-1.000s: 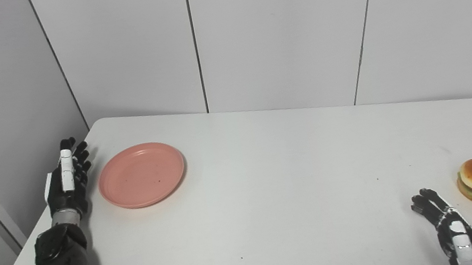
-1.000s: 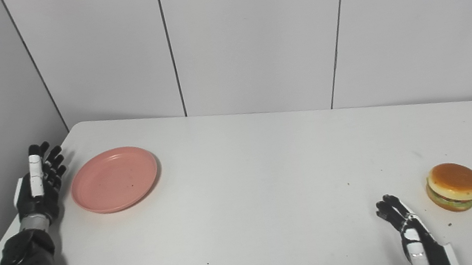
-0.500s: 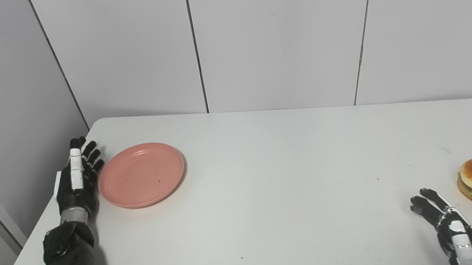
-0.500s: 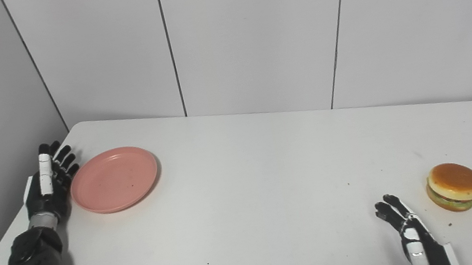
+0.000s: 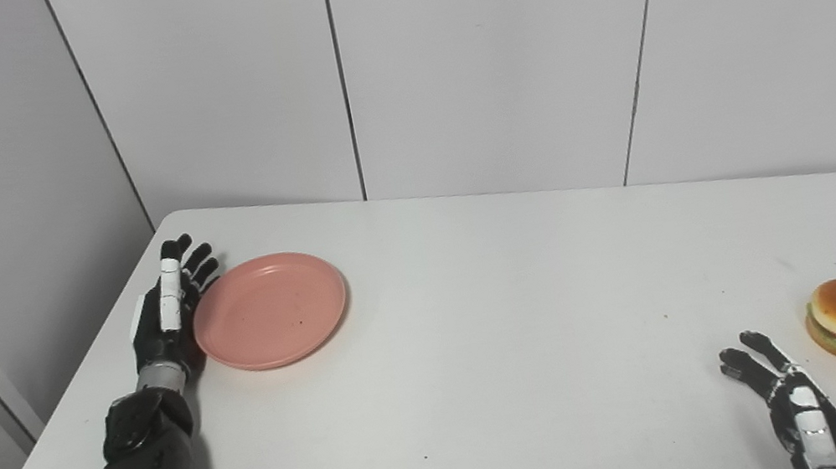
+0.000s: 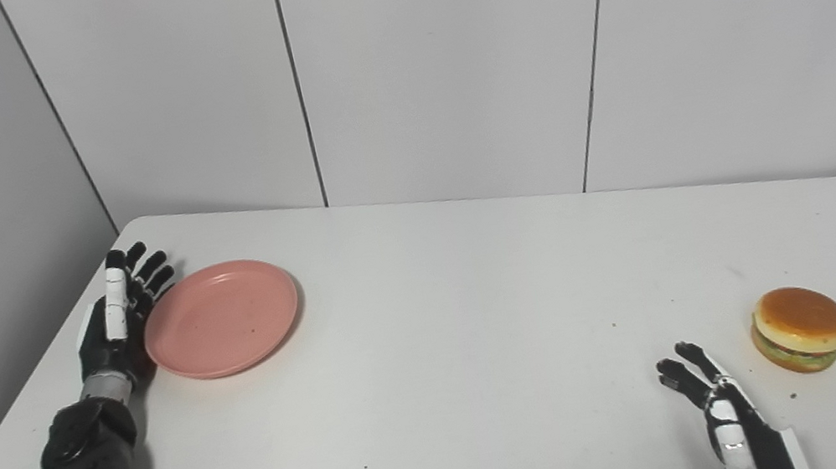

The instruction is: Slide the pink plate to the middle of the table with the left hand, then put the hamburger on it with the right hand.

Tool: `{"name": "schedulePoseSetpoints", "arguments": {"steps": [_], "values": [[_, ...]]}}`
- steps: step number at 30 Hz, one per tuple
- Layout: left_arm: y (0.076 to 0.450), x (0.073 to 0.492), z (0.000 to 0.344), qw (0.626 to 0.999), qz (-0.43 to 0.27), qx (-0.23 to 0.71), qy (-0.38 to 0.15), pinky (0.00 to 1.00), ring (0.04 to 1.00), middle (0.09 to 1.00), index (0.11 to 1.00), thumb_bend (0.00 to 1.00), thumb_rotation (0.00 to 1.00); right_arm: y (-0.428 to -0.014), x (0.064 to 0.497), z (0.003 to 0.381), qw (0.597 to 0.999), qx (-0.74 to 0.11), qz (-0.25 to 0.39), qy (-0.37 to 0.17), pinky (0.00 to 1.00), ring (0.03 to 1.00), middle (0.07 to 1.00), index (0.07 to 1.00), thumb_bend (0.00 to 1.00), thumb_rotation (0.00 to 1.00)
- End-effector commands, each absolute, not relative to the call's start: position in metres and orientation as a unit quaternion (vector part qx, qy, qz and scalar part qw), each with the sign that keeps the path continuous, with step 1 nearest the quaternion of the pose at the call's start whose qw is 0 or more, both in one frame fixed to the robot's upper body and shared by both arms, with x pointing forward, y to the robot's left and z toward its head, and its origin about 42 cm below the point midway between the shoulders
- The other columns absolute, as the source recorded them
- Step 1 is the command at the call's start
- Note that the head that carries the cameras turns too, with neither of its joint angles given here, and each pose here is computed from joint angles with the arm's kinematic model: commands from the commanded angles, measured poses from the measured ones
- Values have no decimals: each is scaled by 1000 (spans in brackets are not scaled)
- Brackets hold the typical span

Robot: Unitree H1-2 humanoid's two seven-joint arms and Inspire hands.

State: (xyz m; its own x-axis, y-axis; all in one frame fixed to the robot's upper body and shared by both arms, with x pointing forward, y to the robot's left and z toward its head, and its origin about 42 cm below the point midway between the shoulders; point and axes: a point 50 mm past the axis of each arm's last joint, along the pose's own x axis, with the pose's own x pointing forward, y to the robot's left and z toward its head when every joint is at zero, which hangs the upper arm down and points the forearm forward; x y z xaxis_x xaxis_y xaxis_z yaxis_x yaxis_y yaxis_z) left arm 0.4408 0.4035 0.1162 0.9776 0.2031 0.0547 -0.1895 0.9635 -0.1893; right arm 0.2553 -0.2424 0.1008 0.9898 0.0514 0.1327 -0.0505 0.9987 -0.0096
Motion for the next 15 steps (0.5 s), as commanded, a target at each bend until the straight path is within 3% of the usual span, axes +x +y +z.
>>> {"name": "schedulePoseSetpoints", "arguments": {"steps": [1,15], "values": [[403,451,136,991,86,-85,-63,862,903,886,907,915,861,-240,245,82,1000,3,26,-6,954,827,799,853,760,1000],[376,454,130,988,71,-119,-60,813,887,858,914,954,803,-240,244,83,1000,-1,29,-1,950,825,794,855,749,1000]]}}
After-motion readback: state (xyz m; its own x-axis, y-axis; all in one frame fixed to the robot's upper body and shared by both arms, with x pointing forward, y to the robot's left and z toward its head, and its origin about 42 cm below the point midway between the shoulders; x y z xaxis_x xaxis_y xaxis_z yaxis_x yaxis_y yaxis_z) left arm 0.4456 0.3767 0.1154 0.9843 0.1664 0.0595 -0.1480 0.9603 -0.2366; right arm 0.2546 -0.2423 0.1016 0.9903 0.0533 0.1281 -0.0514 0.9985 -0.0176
